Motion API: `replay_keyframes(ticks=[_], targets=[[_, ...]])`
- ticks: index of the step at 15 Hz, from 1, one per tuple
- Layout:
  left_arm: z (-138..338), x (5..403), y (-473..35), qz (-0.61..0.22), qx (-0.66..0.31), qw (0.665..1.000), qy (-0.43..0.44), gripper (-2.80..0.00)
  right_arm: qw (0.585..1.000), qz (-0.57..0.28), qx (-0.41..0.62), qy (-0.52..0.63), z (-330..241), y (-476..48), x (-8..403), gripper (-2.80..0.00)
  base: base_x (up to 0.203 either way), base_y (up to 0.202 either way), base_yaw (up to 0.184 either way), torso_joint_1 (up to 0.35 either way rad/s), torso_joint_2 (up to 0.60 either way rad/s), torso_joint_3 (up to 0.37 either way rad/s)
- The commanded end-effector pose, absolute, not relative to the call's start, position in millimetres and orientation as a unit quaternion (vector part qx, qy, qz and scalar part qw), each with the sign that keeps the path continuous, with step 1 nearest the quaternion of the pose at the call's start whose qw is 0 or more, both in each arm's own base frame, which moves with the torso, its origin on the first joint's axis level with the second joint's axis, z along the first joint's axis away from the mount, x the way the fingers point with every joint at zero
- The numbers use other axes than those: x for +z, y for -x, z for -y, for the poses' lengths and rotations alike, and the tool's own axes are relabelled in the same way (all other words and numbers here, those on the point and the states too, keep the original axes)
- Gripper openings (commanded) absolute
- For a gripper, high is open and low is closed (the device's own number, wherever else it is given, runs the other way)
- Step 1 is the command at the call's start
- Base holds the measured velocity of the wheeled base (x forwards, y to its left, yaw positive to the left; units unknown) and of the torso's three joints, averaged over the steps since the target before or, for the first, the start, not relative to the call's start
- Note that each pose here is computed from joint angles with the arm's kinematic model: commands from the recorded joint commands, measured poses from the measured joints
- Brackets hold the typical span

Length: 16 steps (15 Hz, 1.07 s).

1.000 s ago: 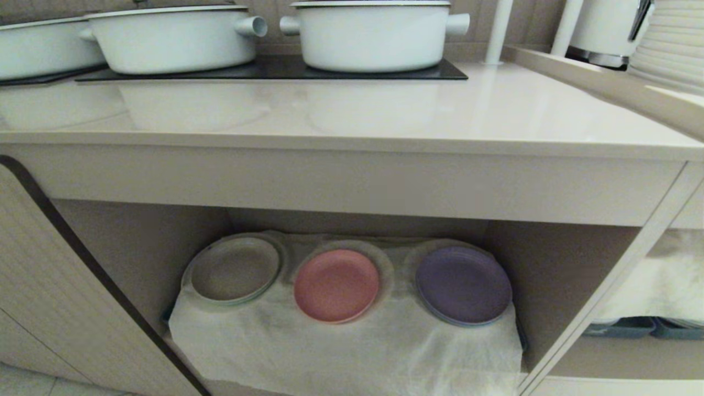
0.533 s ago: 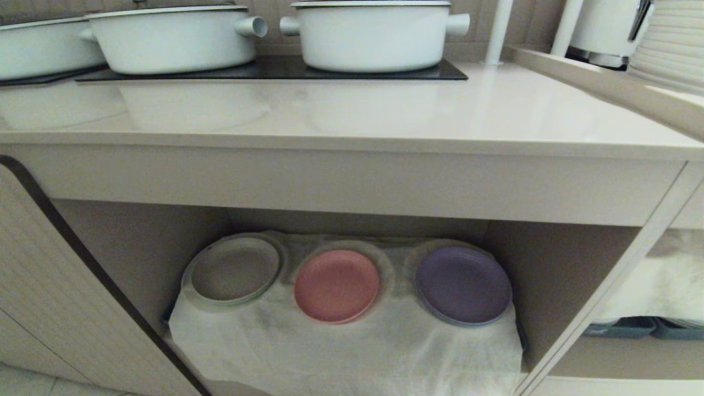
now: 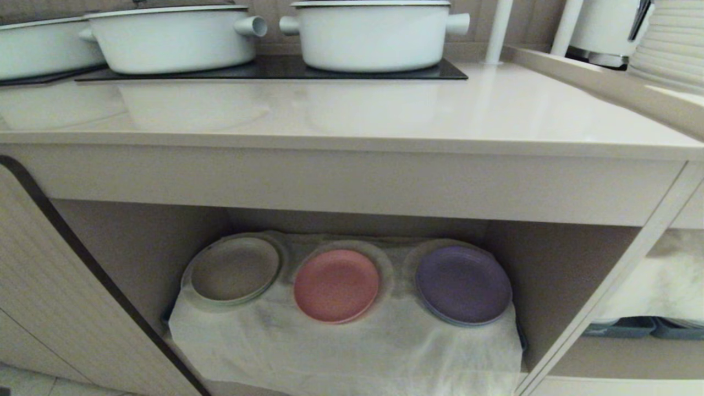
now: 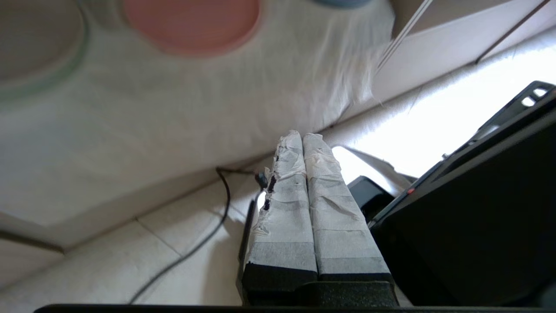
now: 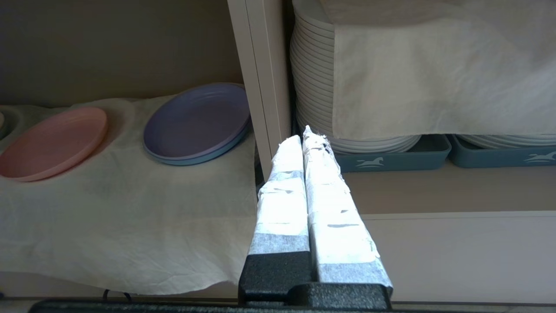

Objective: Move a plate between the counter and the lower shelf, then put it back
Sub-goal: Pick up the plate in the cupboard

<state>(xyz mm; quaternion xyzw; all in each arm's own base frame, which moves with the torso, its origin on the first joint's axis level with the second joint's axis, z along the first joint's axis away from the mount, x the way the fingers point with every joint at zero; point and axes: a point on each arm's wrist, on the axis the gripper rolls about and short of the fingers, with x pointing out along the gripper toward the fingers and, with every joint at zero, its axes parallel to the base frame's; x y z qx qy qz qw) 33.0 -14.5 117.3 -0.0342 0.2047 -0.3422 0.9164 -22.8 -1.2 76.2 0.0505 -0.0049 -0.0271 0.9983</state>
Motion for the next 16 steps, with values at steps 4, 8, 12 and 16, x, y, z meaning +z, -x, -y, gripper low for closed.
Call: replay_keyframes(ticks=[4,8,12,16], targets=[[15.3,101.1,-54.6,-0.292,-0.344,0.890,0.064,-2.80,0.998,0.005,-0.027,-0.051,1.2,22.8,76.3,-2.80,0.000,0.000,0.000,0.000,0.00,0.000],[19.0,99.1,-84.7,-0.320,-0.353,0.877,0.065,-2.80,0.998,0.005,-0.027,-0.051,1.2,22.8,76.3,-2.80,0.000,0.000,0.000,0.000,0.00,0.000],[35.5,98.0,-108.5,-0.359,-0.377,0.851,0.074,-2.80,0.998,0.005,-0.027,-0.051,1.2,22.8,76.3,-2.80,0.000,0.000,0.000,0.000,0.00,0.000],[64.8,101.5,-134.6,-0.384,-0.319,0.857,0.128,-2.80,0.998,0.005,-0.027,-0.051,1.2,22.8,76.3,-2.80,0.000,0.000,0.000,0.000,0.00,0.000]])
